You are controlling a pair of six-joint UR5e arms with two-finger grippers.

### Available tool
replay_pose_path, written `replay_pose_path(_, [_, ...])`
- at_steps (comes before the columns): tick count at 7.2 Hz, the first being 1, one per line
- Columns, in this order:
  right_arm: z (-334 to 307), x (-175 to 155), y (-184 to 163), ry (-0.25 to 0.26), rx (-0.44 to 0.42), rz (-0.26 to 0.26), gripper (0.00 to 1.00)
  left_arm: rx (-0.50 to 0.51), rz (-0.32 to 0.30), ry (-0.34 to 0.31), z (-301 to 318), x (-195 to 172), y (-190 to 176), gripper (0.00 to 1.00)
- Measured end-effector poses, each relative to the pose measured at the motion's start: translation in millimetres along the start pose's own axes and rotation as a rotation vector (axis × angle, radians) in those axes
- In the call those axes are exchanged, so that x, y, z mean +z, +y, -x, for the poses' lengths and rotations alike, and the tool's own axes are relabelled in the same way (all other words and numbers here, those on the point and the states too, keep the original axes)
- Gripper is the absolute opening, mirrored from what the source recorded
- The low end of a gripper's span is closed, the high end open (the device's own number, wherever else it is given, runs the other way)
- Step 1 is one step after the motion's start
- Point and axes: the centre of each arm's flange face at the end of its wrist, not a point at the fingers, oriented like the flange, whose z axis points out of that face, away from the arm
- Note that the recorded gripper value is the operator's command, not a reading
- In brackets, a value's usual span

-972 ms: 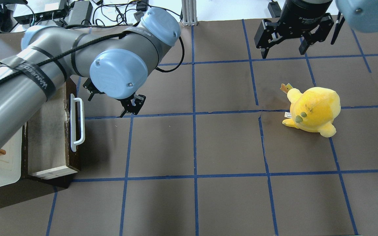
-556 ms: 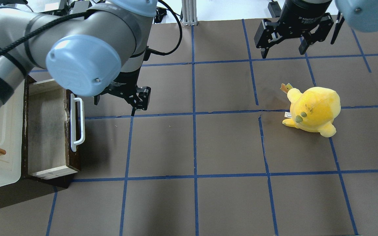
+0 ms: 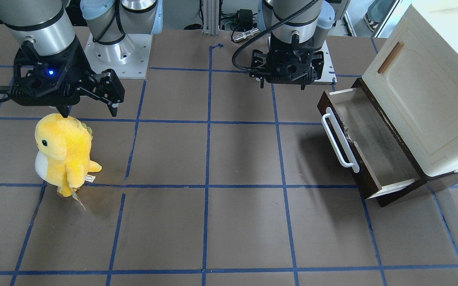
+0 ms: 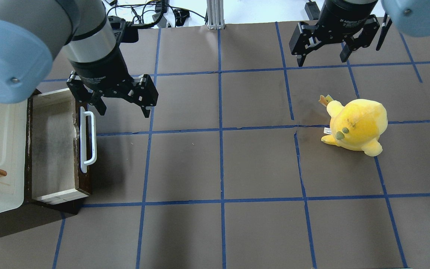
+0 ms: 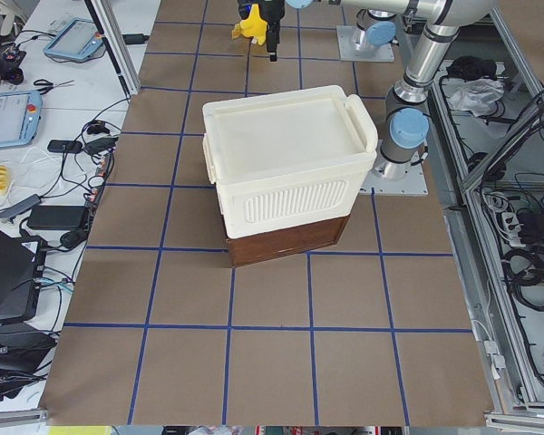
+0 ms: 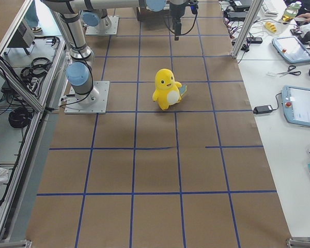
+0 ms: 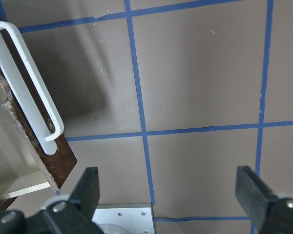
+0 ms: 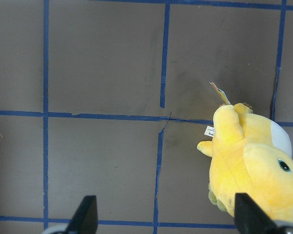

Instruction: Pull drawer sideways

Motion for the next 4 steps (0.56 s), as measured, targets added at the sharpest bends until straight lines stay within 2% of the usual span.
replay_pose_path(4, [0.0,0.0,0.0,0.000,0.001,0.000,1.00,-0.042,-0.044,0.035,49.0,-17.4,8.1,1.00])
